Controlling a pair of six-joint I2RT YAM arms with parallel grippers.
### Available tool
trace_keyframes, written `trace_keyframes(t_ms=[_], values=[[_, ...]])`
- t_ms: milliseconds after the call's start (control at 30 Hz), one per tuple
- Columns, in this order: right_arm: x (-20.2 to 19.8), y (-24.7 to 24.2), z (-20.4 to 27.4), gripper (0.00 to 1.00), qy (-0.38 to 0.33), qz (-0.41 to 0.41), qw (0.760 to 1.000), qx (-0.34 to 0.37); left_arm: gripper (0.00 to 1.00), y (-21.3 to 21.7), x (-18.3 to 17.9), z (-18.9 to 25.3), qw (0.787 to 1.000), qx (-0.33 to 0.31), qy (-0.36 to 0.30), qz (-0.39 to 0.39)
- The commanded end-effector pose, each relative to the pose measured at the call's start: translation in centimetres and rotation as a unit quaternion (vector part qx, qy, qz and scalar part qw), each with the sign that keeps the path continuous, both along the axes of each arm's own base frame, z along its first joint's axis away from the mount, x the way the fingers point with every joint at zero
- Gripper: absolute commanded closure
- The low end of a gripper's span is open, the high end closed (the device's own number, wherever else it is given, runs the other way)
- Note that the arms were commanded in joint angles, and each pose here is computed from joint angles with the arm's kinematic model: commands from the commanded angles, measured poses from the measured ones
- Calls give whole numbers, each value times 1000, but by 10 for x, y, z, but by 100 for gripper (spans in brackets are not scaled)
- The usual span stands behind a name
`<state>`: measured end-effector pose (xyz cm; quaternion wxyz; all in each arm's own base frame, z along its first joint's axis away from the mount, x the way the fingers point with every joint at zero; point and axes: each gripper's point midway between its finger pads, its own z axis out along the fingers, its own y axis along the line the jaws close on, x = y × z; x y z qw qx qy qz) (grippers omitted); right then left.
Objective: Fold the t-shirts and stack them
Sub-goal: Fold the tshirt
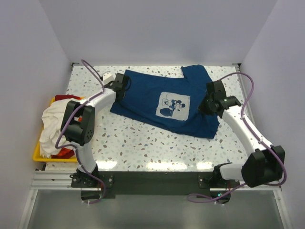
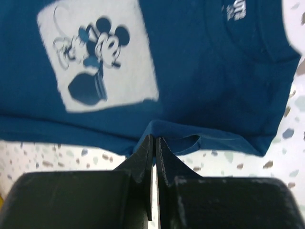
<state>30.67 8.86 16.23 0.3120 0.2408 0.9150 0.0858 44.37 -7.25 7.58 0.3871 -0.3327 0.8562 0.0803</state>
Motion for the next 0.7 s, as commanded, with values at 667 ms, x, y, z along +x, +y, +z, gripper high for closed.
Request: trace_keyframes(t_ms=[667], values=[[98,-36,14,100,-66,-36,997,34,100,23,48,10,1000,-6,-27,-4]])
